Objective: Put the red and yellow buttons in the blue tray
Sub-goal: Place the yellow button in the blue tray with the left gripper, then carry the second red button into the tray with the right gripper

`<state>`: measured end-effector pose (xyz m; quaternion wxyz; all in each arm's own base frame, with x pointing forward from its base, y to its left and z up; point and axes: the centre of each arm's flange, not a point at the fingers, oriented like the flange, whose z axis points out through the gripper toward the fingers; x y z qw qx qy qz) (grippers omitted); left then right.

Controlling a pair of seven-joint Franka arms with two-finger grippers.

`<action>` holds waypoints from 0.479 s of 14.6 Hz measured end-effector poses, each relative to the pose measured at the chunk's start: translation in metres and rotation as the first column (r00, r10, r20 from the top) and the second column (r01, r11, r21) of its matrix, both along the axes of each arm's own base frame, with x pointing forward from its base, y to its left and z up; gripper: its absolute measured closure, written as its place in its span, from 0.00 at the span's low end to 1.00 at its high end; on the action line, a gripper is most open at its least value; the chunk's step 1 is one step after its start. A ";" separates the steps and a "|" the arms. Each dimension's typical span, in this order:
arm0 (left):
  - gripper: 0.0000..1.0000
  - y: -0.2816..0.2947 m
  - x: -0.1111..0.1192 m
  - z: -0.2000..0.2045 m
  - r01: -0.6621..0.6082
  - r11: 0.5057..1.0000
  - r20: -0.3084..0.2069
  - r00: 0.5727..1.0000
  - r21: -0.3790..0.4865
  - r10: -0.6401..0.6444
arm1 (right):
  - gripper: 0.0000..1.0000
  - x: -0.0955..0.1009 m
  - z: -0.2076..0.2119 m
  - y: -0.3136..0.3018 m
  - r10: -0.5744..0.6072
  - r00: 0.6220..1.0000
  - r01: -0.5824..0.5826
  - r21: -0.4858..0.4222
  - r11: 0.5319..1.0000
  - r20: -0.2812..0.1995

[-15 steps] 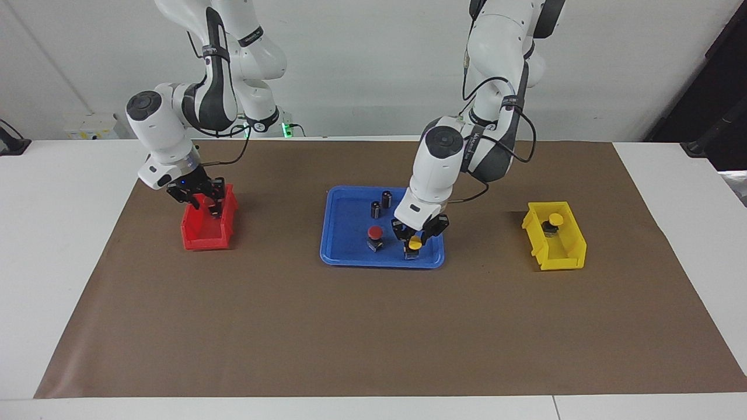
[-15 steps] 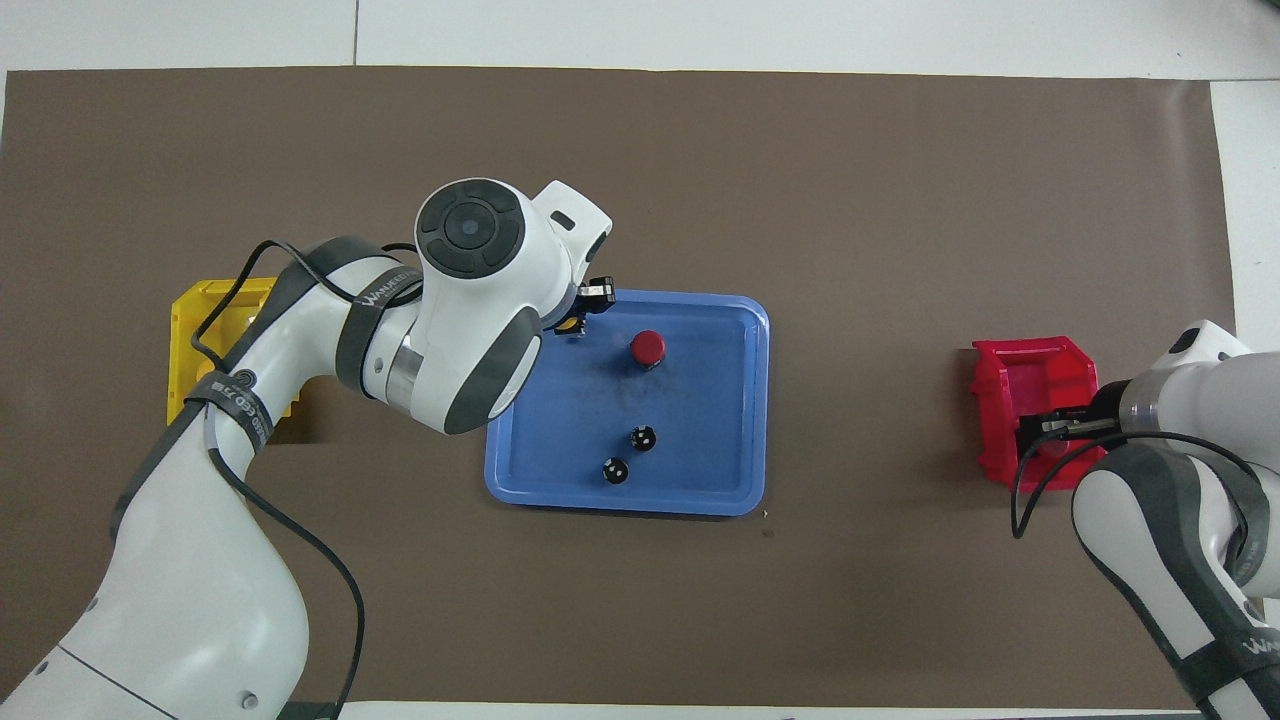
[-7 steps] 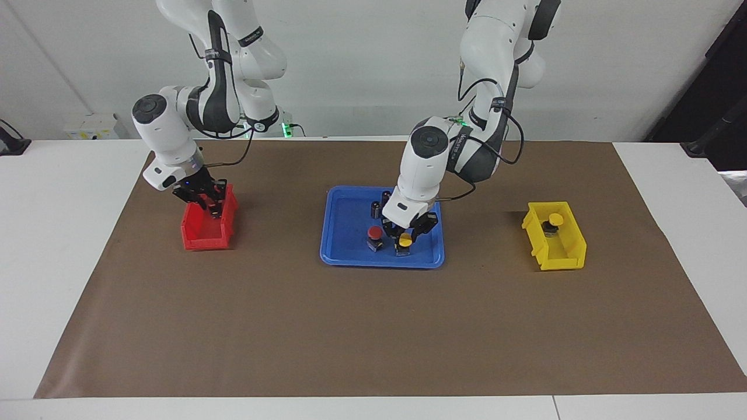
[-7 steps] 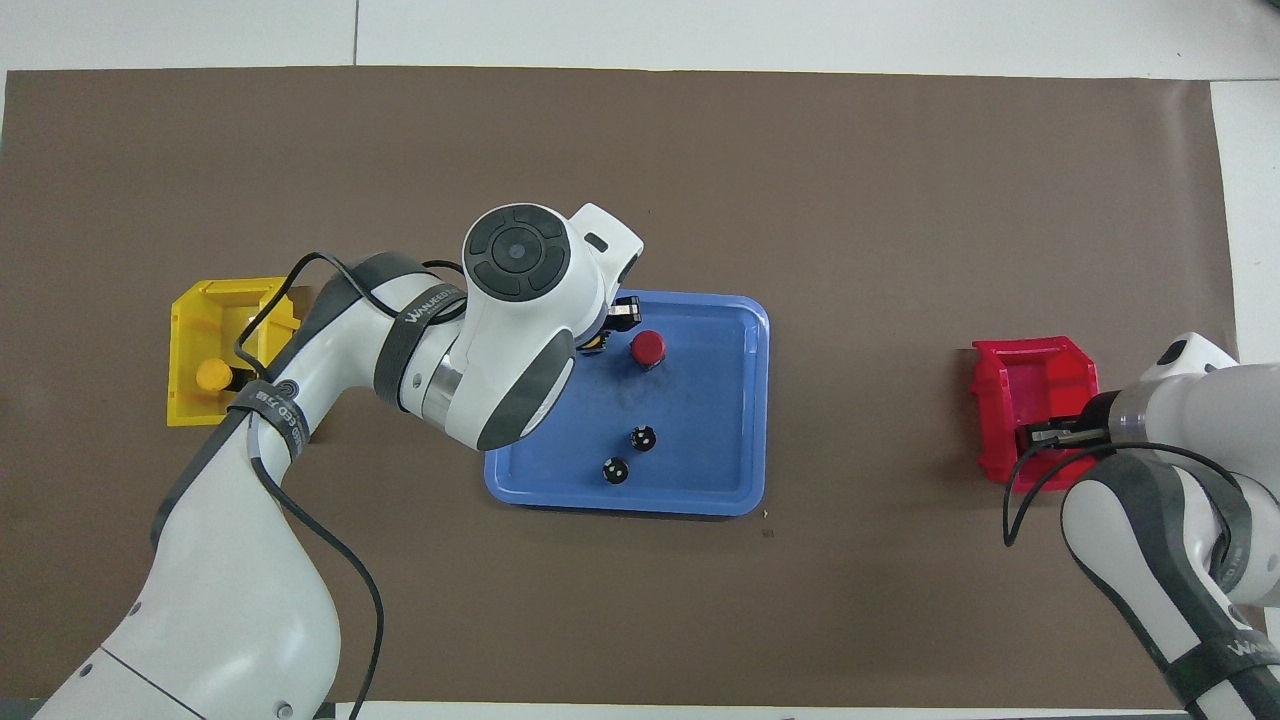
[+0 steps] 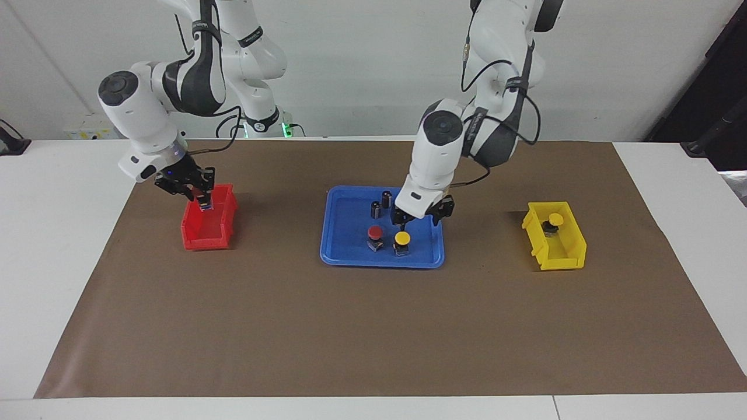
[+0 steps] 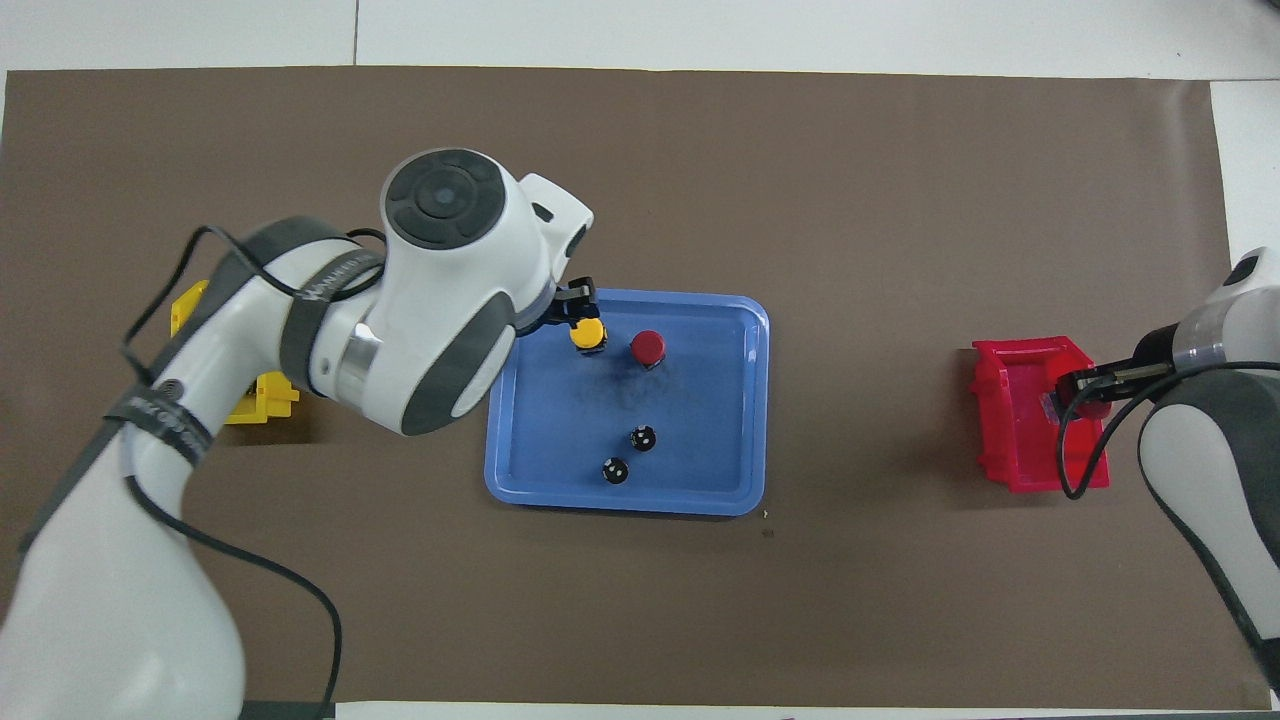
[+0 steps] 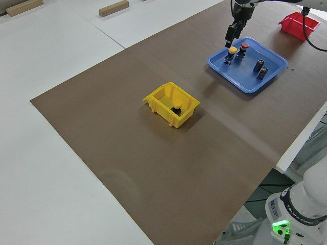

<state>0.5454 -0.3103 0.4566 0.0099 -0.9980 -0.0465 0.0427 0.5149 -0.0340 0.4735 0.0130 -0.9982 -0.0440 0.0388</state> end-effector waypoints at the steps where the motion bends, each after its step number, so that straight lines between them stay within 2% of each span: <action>1: 0.05 0.052 0.009 0.017 0.014 1.000 -0.049 0.999 0.012 -0.014 | 0.60 0.012 0.018 0.022 -0.026 1.000 0.026 -0.006 1.000 -0.009; 2: 0.01 0.107 0.018 0.028 0.032 0.999 -0.087 0.996 0.008 -0.031 | 0.60 0.024 0.034 0.051 -0.053 0.999 0.053 -0.013 0.998 -0.009; 3: 0.00 0.159 0.028 0.034 0.039 0.999 -0.101 0.994 -0.007 -0.040 | 0.60 0.035 0.048 0.085 -0.080 0.997 0.080 -0.020 0.997 0.002; 5: 0.00 0.244 0.042 0.030 0.019 0.999 -0.092 0.996 -0.030 -0.022 | 0.60 0.047 0.062 0.154 -0.138 0.990 0.139 -0.011 0.990 0.033; 7: 0.01 0.300 0.044 0.005 0.011 0.999 -0.072 0.997 -0.045 -0.015 | 0.60 0.049 0.061 0.210 -0.193 0.980 0.191 0.033 0.981 0.053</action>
